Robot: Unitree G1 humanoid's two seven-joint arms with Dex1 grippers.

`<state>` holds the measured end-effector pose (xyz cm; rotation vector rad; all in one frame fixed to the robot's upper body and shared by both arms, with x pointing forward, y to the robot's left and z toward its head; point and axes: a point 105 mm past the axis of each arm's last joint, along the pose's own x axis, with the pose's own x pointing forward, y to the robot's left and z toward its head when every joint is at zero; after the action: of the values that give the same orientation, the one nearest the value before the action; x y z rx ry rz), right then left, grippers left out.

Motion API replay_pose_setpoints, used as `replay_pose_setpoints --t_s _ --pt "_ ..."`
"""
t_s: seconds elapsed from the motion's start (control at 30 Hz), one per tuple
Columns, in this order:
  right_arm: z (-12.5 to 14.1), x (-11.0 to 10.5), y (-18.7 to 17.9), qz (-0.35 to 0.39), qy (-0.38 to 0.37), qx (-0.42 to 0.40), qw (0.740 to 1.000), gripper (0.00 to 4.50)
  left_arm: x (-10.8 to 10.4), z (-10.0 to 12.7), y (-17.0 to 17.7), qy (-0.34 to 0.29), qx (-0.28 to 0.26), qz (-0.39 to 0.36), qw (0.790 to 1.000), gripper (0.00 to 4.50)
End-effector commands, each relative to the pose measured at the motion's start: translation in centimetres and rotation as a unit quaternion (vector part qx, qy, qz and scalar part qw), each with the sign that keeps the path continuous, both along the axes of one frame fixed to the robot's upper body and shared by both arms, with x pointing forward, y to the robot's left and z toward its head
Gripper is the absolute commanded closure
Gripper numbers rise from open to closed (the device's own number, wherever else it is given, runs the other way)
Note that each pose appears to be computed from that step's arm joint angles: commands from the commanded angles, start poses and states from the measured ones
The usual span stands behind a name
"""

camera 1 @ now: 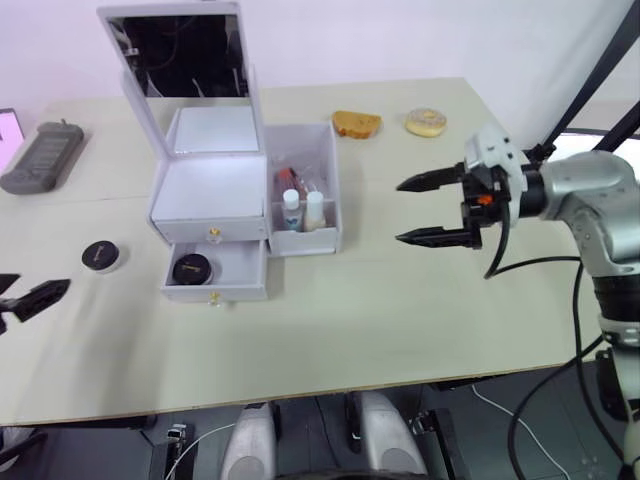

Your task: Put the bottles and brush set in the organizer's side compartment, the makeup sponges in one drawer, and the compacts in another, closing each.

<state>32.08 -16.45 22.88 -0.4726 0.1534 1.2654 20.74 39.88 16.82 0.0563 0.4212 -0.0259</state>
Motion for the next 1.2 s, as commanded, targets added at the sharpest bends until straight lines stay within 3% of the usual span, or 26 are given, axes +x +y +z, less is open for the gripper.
replay_pose_setpoints --t_s 0.03,0.33,0.53,0.67,0.83,1.03,1.2 --pt "0.4 0.2 -3.9 -0.06 -0.019 0.0 0.998 0.0 -2.4 -1.4 3.4 -0.014 0.005 0.07 0.997 0.03" --pt "-5.4 -0.2 -10.8 -0.189 0.033 0.024 0.981 0.0 -7.7 -5.4 8.0 0.001 0.047 0.156 0.987 0.03" --pt "-5.4 -0.4 -10.6 -0.183 0.034 0.027 0.982 0.0 -8.4 -5.0 7.6 -0.022 0.033 0.144 0.989 0.03" --pt "-4.7 -0.1 -8.8 -0.153 0.031 0.031 0.987 0.0 -7.2 -4.1 6.9 -0.042 0.032 0.125 0.991 0.03" --pt "-1.9 -0.4 -2.6 -0.062 0.009 0.042 0.997 0.0 -3.3 -2.3 2.9 -0.065 0.022 0.037 0.997 0.03" --pt "0.8 -1.7 3.9 0.027 -0.007 0.072 0.997 0.0 0.1 -2.3 -0.5 -0.046 0.028 -0.017 0.998 0.03" --pt "2.0 -2.6 6.2 0.051 -0.012 0.086 0.995 0.0 2.5 -2.1 -2.3 -0.058 0.024 -0.033 0.997 0.03"
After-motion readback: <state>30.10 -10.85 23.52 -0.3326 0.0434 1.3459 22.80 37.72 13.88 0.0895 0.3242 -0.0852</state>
